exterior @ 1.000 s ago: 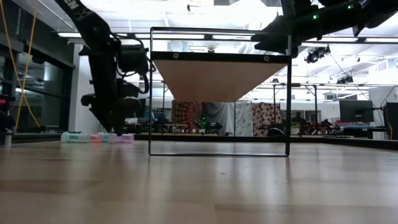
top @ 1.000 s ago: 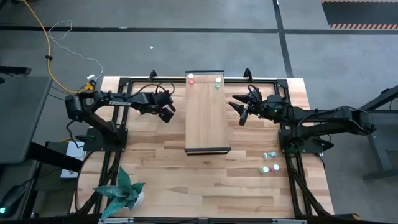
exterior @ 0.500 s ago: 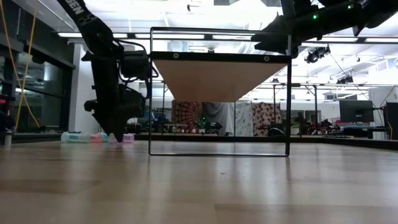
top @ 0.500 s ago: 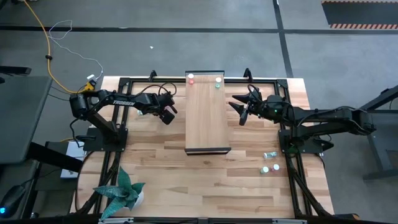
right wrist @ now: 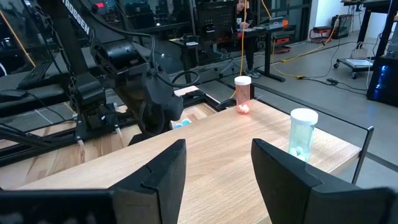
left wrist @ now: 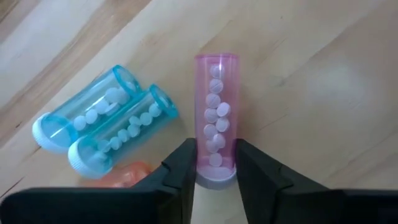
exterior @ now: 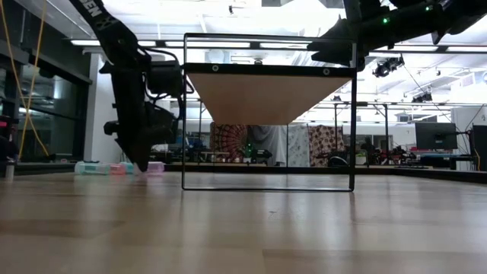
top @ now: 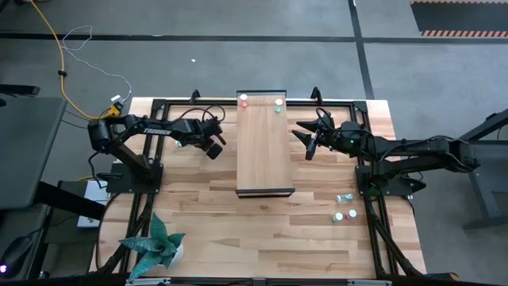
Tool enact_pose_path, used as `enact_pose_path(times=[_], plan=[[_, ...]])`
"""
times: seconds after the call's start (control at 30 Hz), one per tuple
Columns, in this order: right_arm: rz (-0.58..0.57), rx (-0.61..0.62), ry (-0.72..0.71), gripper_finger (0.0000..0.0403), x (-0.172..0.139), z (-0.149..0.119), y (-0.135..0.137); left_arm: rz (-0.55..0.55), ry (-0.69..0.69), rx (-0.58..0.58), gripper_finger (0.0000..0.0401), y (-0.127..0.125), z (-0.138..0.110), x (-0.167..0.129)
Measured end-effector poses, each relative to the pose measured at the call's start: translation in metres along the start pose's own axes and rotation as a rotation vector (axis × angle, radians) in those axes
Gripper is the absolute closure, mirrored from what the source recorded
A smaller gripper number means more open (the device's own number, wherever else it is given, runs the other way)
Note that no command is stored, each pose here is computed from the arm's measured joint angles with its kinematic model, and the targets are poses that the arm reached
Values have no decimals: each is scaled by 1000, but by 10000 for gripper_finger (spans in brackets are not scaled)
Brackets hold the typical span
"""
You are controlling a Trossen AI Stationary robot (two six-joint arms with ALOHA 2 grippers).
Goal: Pick and place medicine bottles onto shelf by color
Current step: Put the transparent pink pill bottle on the shelf
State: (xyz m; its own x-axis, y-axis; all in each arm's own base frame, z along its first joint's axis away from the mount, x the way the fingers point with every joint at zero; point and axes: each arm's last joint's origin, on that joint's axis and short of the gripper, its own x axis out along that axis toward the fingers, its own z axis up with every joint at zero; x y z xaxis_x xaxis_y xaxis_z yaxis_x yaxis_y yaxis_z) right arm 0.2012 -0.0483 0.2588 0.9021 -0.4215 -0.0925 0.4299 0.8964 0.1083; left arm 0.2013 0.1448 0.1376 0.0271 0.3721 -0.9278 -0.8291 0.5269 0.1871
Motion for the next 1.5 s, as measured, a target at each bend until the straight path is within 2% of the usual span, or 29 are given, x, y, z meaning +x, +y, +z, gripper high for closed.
enact_pose_path(times=[0.4, 0.7, 0.87, 1.03, 1.27, 1.4, 1.5], plan=[[0, 0, 0, 229, 0, 0, 0, -10, -45, -20, 306, 5, 2, -21], [0, 0, -1, 229, 0, 0, 0, -47, -81, 15, 306, 1, 0, -33], [1, 1, -3, 229, 0, 0, 0, -98, -188, 7, 305, 6, -4, -63], [40, 0, -2, 229, 0, 1, 1, -179, -335, 0, 306, 13, -3, -112], [180, -9, -40, 229, -1, 5, 6, -305, -460, 178, 306, 0, 7, -178], [260, -10, -42, 229, 2, 5, 9, -367, -487, 319, 306, -24, 17, -199], [323, -12, -53, 229, 8, 3, 12, -373, -482, 419, 306, -46, 27, -205]])
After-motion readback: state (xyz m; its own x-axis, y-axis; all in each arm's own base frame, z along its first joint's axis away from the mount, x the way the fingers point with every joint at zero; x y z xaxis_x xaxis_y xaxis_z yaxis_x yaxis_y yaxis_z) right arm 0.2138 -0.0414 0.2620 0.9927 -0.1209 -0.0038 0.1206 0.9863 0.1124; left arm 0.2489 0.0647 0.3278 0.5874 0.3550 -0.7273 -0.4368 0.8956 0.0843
